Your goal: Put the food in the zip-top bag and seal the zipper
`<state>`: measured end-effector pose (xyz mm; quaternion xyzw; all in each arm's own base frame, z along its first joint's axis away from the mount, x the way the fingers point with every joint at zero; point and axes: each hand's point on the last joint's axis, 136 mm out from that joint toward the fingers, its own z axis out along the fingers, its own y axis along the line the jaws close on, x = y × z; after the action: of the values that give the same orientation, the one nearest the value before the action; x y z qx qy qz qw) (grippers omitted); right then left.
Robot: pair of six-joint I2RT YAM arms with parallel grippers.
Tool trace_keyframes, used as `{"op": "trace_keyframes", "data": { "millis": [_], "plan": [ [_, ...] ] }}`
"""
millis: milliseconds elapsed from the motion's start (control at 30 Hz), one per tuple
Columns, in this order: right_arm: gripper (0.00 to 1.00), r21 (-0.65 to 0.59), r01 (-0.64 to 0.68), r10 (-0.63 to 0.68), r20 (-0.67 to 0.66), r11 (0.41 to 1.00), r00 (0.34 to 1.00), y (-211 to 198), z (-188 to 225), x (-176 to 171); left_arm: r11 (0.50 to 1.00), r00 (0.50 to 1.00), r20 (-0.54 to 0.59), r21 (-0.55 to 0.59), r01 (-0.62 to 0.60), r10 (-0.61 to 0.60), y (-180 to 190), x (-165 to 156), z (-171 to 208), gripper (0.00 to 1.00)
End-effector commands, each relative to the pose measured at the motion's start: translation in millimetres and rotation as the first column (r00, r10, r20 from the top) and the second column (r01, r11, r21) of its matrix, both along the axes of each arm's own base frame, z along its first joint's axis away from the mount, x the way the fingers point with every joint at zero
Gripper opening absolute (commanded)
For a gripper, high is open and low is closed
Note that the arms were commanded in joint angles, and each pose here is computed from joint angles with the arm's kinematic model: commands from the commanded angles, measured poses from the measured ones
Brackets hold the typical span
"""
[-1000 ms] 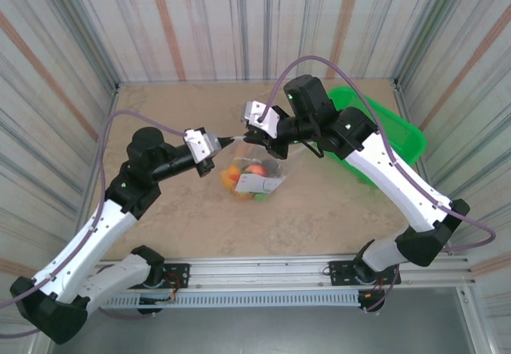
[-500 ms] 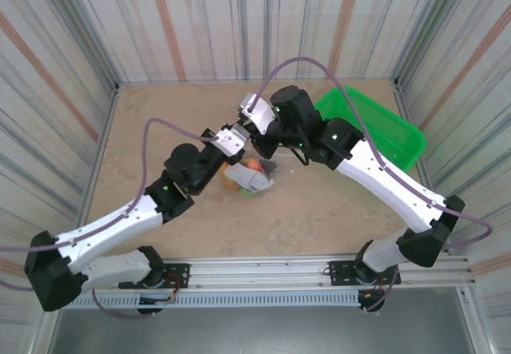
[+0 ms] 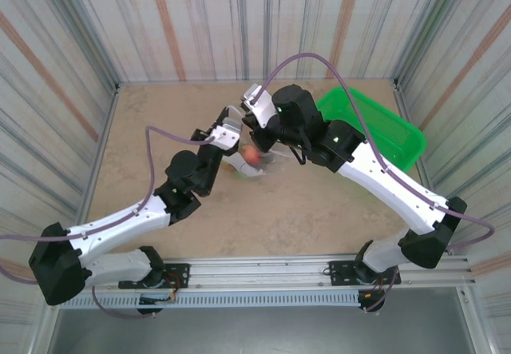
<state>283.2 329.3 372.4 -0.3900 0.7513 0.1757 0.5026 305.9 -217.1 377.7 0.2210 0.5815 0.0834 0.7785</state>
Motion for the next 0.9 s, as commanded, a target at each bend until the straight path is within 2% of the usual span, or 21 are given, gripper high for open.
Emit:
{"op": "trace_keyframes", "data": {
  "millis": [0, 267, 600, 867],
  "plan": [
    [0.00, -0.024, 0.040, -0.041, -0.036, 0.999, 0.998, -15, -9, -5, 0.970, 0.984, 0.024, -0.176, -0.169, 0.176, 58, 4, 23, 0.00],
    [0.00, -0.041, 0.046, -0.048, -0.060, 0.998, 0.997, -26, -17, -7, 0.937, 0.971, -0.033, -0.258, -0.236, 0.235, 102, 10, 21, 0.00],
    [0.00, -0.050, 0.051, -0.055, -0.086, 0.997, 0.995, -44, -22, -12, 0.912, 0.954, -0.034, -0.284, -0.294, 0.297, 137, 8, 26, 0.00],
    [0.00, -0.073, 0.087, -0.095, -0.114, 0.994, 0.989, -63, -37, -16, 0.902, 0.937, -0.028, -0.264, -0.342, 0.347, 151, 11, 31, 0.00]
  ]
}}
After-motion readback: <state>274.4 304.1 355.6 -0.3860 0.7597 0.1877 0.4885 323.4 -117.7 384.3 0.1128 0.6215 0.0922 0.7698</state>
